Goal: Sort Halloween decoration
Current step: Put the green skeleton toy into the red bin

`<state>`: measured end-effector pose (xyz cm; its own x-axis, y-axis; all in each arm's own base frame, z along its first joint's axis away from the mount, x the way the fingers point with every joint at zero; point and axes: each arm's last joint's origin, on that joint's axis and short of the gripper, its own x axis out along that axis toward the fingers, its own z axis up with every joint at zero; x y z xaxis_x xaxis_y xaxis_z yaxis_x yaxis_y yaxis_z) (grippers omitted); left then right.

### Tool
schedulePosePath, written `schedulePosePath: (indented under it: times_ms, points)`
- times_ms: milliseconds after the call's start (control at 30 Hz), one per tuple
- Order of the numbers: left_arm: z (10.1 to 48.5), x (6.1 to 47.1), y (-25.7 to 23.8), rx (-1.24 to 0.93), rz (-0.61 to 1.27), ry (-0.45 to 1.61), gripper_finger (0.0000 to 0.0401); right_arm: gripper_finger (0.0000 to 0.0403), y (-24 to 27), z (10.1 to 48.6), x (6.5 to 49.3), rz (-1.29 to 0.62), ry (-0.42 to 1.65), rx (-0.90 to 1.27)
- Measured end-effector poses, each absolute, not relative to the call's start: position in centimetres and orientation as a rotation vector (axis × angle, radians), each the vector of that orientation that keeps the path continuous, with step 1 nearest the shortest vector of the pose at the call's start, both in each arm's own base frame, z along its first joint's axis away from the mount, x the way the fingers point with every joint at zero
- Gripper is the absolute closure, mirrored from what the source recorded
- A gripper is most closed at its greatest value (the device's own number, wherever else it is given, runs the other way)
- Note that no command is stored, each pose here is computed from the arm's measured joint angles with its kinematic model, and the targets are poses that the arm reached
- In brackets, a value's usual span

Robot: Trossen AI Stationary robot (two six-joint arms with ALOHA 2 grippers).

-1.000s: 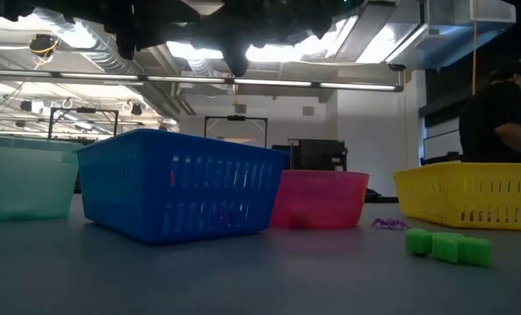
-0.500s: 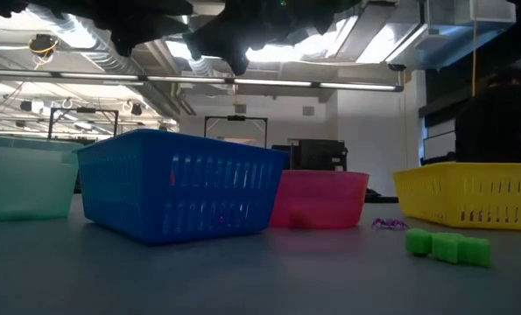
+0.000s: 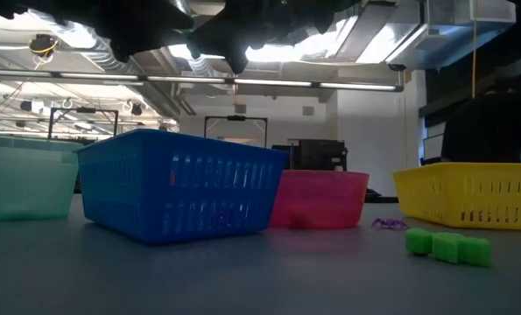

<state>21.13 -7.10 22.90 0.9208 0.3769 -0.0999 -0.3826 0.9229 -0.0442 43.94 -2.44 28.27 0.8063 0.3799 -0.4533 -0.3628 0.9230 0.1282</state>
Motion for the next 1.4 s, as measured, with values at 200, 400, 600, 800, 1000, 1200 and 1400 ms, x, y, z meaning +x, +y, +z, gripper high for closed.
schedulePosePath:
  times_ms: [200,400,600,800,1000,1200,1400]
  points:
    - [22.8,21.16,-7.01,-0.06,0.387,0.1,0.0235,0.0333,-2.42,28.27,43.94,0.398,0.492,0.035]
    - [22.77,21.16,-7.01,-0.058,0.386,0.103,0.0269,0.0333,-2.42,28.26,43.94,0.399,0.492,0.035]
    - [22.75,21.15,-7.01,-0.058,0.386,0.104,0.0305,0.0333,-2.42,28.26,43.94,0.399,0.493,0.035]
    - [22.76,21.15,-7.02,-0.058,0.385,0.103,0.034,0.0333,-2.46,28.25,43.93,0.398,0.494,0.035]
    - [22.76,21.15,-7.02,-0.057,0.386,0.104,0.0377,0.0333,-2.45,28.22,43.92,0.4,0.496,0.036]
    - [22.76,21.15,-7.02,-0.057,0.386,0.104,0.0398,0.0333,-2.44,28.22,43.91,0.401,0.497,0.037]
    - [22.76,21.15,-7.02,-0.057,0.387,0.104,0.0398,0.0333,-2.45,28.21,43.91,0.401,0.497,0.037]
